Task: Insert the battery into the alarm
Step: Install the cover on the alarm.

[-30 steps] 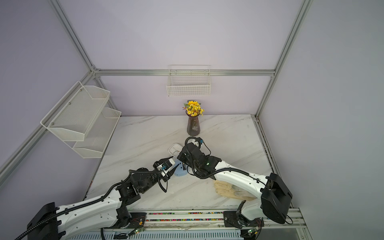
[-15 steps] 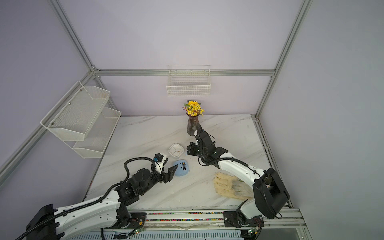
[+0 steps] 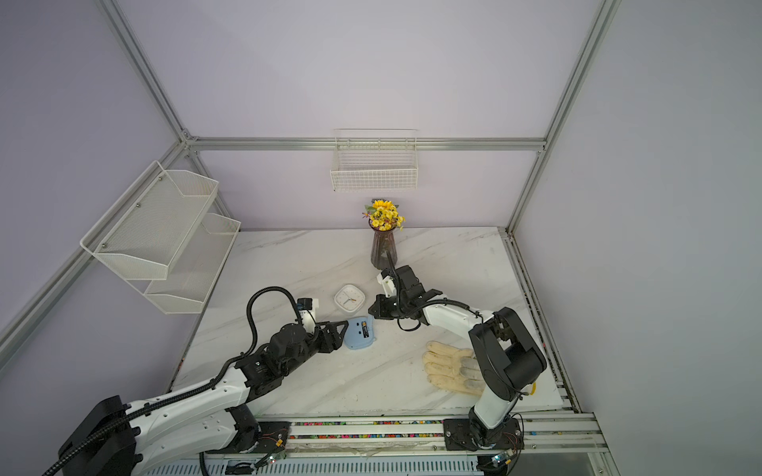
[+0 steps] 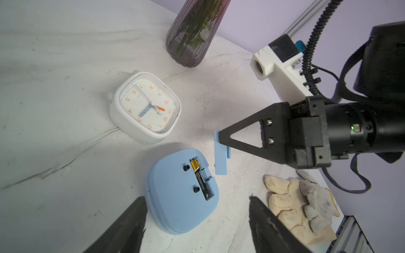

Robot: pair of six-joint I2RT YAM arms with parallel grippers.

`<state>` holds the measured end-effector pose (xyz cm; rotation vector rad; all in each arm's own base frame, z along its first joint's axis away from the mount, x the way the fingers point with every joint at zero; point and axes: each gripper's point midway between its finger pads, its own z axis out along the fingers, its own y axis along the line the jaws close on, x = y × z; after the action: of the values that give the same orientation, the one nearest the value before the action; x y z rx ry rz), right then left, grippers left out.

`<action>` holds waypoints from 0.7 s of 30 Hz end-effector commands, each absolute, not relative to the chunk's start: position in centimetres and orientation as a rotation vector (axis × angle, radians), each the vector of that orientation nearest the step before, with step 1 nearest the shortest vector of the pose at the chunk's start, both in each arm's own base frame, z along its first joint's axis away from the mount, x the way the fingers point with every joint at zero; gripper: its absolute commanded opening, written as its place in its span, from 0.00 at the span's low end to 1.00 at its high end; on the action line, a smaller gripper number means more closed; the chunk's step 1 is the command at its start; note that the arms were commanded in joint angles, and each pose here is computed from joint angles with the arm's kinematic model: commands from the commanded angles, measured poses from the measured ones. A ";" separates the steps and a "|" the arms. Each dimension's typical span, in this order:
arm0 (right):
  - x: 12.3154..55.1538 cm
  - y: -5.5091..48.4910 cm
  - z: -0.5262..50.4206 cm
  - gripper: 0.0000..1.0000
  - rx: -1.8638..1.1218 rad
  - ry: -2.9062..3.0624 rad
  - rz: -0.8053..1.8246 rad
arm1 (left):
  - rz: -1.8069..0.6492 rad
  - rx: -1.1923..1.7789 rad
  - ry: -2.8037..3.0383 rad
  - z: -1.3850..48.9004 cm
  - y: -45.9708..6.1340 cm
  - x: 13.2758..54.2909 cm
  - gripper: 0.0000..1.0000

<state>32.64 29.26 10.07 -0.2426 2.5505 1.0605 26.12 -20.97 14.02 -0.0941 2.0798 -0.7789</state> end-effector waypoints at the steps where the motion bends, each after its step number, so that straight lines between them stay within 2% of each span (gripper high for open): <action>1: 32.9 30.4 11.2 0.00 -0.332 2.494 1.120 | -0.873 -0.205 2.068 13.9 -20.8 26.2 0.74; 16: 32.4 31.6 8.5 0.02 -0.360 2.571 1.214 | -0.867 -0.215 2.134 11.5 -21.4 26.8 0.74; 21: 32.3 31.5 8.0 0.08 -0.356 2.587 1.202 | -0.859 -0.222 2.137 11.3 -21.4 27.0 0.74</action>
<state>31.82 31.04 7.38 -0.3130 2.6223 1.1950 26.01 -20.90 9.38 -0.1864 2.2057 -0.8044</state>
